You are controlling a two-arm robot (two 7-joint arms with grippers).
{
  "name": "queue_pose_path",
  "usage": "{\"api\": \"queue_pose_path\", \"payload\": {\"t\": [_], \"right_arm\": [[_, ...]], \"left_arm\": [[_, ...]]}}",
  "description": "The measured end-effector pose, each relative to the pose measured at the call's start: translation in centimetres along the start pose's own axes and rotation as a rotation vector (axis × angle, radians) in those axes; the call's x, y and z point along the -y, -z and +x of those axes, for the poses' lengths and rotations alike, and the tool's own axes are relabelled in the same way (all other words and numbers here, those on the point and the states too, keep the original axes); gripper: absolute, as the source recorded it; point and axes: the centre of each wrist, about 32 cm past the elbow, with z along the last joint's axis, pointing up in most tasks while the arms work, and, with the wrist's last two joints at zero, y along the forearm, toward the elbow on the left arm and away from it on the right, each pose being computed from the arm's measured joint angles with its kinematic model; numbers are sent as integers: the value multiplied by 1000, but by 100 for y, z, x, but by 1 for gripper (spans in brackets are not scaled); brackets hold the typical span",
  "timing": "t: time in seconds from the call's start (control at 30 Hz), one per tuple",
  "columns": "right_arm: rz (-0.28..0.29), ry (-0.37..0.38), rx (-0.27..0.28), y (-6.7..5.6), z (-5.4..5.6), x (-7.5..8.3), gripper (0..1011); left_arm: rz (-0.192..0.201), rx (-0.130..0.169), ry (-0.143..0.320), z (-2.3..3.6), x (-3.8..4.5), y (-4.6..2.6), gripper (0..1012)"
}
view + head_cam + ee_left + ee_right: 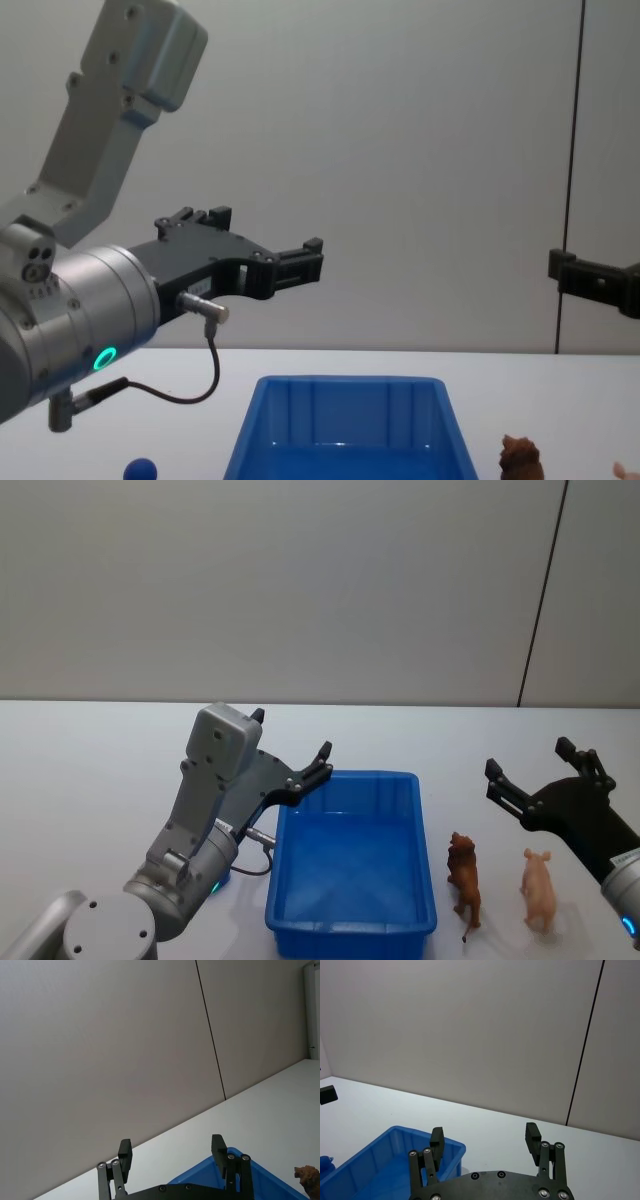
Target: Pick up the two dolls from the table and place them into the box.
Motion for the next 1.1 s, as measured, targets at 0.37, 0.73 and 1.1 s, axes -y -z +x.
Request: {"api": "queue_pose_path", "payload": {"t": [0.37, 0.73, 1.1], "right_arm": [[0, 0, 0, 0, 0, 0, 1001], [0, 0, 0, 0, 0, 0, 1000], [0, 0, 0, 0, 0, 0, 1000]], "left_arm": [[0, 0, 0, 0, 0, 0, 1001], [0, 0, 0, 0, 0, 0, 1001], [0, 0, 0, 1, 0, 0, 1001]]}}
